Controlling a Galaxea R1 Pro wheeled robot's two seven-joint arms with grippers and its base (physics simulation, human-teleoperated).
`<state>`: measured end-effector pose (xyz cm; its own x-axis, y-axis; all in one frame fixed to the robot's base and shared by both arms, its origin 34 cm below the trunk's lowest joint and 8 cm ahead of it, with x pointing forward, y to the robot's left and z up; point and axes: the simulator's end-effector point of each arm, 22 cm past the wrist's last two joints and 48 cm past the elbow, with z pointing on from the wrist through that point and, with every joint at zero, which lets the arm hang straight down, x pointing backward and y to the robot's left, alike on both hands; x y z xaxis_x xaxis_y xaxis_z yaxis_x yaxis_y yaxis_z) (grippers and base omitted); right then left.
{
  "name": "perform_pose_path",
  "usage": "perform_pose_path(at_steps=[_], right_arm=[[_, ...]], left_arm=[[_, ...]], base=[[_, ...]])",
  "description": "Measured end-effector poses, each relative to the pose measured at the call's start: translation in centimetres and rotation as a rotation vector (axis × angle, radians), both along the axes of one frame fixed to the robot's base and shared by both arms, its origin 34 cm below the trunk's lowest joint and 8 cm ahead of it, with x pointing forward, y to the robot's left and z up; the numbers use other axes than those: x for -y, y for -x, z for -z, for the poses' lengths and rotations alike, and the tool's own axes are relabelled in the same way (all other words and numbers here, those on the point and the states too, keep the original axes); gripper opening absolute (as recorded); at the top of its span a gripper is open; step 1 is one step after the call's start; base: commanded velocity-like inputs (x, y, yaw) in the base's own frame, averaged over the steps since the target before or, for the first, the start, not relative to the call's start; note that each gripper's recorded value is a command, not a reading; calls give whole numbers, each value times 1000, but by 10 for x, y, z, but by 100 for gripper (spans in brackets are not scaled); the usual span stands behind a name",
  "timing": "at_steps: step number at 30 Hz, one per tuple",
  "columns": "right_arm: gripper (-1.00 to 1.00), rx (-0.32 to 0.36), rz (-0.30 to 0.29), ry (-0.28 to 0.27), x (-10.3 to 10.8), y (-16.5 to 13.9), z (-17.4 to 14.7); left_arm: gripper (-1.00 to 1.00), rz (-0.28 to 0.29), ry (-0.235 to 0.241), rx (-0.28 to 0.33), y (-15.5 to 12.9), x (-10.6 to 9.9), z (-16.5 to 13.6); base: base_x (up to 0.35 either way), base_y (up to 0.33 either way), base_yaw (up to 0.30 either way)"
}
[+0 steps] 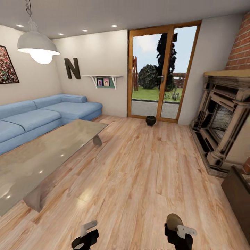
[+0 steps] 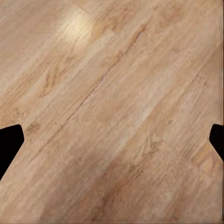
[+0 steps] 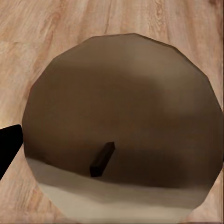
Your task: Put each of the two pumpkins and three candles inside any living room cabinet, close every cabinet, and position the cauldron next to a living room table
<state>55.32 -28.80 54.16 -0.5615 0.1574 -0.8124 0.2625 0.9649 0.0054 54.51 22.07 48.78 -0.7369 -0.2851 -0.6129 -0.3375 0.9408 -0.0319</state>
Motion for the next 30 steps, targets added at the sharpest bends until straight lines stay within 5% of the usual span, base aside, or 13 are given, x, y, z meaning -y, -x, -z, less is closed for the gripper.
perform_pose_path(at_steps=[12,30], right_arm=[[-100,-4,1,-4,-2,1,2],[-100,-14,-5,-5,-6,4,6]], left_arm=[[100,-1,0,-2,1,0,1],[100,-4,-1,-5,3,-1,3]], base=[[17,9,-282],[302,142,-214]])
